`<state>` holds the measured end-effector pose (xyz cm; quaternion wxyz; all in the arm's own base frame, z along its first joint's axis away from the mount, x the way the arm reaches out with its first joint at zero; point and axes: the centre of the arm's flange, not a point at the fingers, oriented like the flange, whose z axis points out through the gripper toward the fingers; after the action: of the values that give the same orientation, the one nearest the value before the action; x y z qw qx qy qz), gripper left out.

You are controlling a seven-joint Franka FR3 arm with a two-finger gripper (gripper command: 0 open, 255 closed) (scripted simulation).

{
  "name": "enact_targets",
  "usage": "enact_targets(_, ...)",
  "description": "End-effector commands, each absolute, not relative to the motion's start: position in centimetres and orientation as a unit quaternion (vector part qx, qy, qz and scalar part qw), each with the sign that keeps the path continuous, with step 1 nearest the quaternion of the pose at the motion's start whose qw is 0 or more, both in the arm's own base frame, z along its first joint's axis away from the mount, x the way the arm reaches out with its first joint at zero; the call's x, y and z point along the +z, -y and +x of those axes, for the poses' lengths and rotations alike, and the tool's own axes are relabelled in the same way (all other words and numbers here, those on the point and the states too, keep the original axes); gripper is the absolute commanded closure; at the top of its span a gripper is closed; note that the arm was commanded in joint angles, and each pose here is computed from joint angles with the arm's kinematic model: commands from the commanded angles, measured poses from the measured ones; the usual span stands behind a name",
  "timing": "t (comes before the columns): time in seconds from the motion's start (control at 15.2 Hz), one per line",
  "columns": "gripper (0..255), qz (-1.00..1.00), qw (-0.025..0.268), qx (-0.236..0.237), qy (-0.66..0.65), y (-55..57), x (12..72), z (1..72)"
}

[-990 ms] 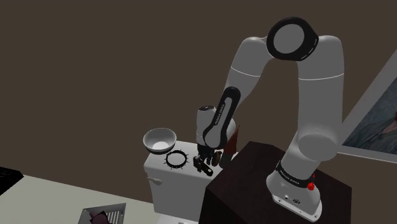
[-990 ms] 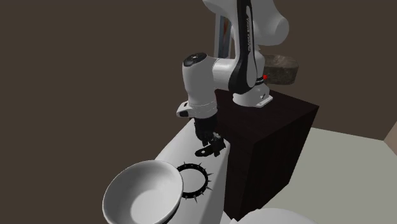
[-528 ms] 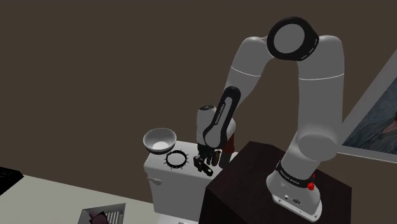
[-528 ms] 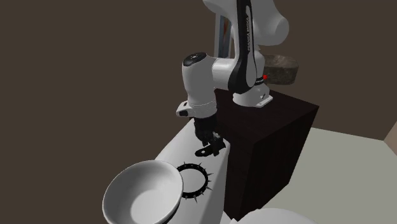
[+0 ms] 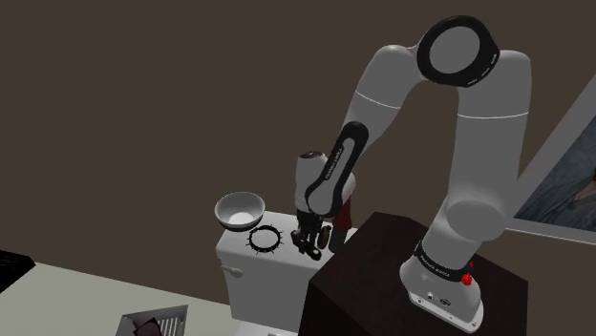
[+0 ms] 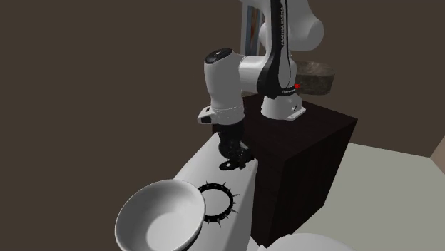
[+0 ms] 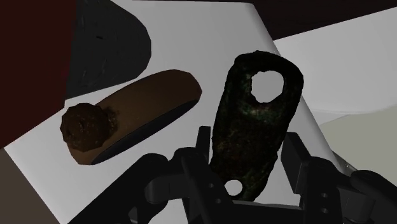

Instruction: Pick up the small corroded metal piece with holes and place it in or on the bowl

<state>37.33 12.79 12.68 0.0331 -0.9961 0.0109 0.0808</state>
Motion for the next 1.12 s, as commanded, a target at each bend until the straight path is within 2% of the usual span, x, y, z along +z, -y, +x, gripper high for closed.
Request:
enact_targets(0.0,255,-0.996,0.033,0.081,-0.011,-12.8,13.7,37.3)
enact_targets(1.06,255,-0.996,0.033,0.081,-0.011,-12.8,22.2,37.3)
